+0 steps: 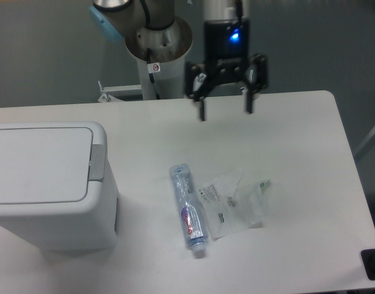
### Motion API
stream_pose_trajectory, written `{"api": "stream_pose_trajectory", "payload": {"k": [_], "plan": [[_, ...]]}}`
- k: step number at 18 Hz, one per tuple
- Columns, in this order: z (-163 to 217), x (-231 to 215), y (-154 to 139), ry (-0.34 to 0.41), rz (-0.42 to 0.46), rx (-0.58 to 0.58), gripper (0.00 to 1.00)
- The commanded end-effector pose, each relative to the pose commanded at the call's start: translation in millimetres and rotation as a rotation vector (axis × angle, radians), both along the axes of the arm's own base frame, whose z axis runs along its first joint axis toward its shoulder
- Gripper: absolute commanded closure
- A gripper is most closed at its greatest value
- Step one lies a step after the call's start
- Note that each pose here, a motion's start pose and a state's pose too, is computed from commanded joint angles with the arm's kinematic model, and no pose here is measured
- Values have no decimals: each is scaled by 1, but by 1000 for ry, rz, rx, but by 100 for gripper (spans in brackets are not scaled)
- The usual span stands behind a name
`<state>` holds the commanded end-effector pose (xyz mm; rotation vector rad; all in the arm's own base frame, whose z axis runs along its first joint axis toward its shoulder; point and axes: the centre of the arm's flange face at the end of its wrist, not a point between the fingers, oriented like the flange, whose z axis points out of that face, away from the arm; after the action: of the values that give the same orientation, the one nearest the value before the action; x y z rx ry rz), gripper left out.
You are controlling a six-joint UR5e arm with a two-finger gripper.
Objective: Open the trash can
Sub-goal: 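Move the open gripper across the table toward the trash can lid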
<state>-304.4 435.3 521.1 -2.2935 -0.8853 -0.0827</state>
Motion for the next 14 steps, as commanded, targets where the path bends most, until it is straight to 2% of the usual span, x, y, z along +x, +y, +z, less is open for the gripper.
{"api": "stream_pose_trajectory", "payload": {"k": [3, 14], "plan": [[-10, 18, 20, -27, -38, -8, 0], [-36, 42, 76, -38, -147, -31, 0]]}}
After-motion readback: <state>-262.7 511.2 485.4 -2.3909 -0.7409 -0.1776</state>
